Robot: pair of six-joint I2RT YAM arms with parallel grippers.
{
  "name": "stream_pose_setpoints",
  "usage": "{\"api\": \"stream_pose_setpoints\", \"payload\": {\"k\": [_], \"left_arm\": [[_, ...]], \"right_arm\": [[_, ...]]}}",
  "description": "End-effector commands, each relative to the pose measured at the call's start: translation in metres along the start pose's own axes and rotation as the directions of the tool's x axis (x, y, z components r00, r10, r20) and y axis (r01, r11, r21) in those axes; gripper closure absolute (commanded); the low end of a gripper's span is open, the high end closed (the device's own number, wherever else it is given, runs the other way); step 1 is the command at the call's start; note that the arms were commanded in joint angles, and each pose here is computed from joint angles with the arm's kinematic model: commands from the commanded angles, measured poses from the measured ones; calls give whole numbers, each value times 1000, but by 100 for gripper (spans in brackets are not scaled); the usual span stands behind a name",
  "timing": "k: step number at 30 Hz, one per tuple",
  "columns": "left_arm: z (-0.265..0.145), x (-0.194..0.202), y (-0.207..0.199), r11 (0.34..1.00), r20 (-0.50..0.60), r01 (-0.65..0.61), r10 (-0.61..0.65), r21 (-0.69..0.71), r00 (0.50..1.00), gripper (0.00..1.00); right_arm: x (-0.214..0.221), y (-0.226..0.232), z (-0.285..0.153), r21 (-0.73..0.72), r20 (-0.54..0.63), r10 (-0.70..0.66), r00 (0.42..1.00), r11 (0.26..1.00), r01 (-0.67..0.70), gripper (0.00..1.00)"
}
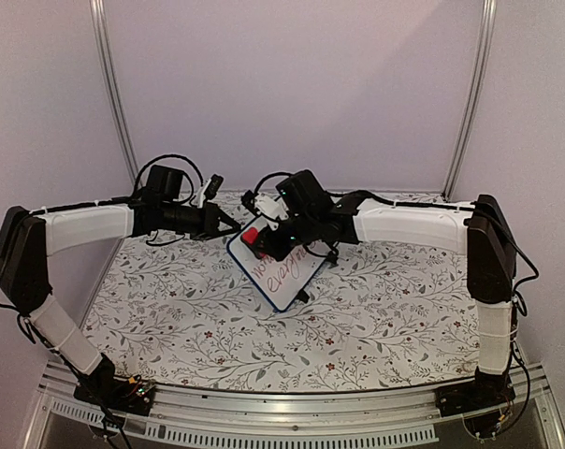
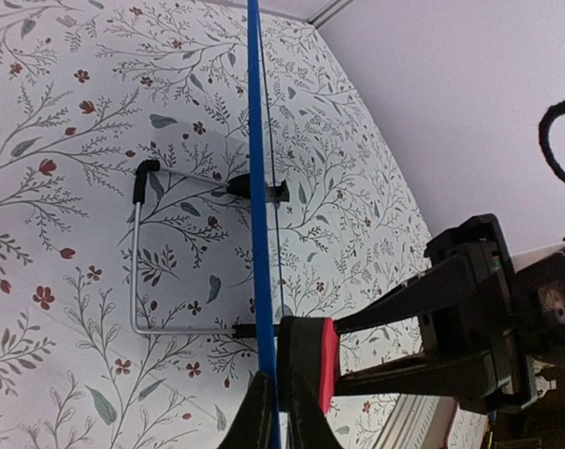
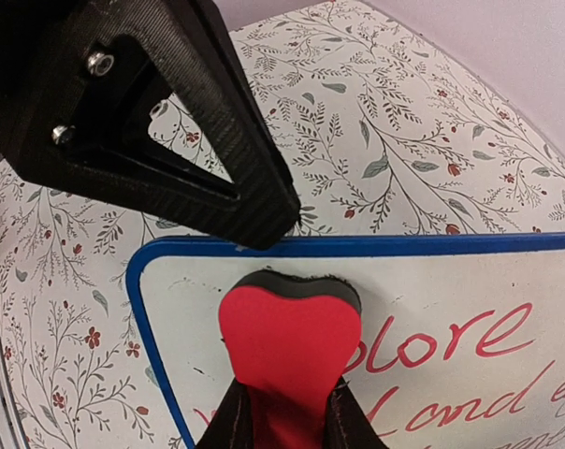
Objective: Erase the whiteboard
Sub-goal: Erase the whiteboard at the center of the board.
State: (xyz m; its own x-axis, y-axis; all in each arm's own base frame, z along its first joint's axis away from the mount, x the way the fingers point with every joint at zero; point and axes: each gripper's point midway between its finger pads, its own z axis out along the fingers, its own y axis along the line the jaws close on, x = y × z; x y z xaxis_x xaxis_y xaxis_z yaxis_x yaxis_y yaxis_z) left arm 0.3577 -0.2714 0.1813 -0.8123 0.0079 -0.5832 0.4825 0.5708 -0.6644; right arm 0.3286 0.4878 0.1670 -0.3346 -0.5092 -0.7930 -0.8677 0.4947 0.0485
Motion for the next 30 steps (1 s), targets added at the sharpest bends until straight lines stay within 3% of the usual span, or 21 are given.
{"api": "stream_pose_setpoints", "payload": {"k": [1, 21, 26, 30], "left_arm": [[3, 3, 0, 1000, -8, -4, 5, 19, 1000, 93], [4, 4, -1, 1000, -13, -2, 2, 28, 1000, 93], [4, 5, 0, 1000, -14, 2, -1, 26, 1000, 85], [5, 5, 0, 1000, -16, 3, -3, 26, 1000, 71]], "right_arm": [[-1, 16, 6, -41, -6, -10, 1000, 999, 10, 85], [5, 42, -4, -81, -17, -40, 999, 996, 39, 85], [19, 40, -16, -65, -36, -40, 999, 997, 38, 86], [28, 31, -31, -33, -40, -36, 999, 999, 35, 85]]}}
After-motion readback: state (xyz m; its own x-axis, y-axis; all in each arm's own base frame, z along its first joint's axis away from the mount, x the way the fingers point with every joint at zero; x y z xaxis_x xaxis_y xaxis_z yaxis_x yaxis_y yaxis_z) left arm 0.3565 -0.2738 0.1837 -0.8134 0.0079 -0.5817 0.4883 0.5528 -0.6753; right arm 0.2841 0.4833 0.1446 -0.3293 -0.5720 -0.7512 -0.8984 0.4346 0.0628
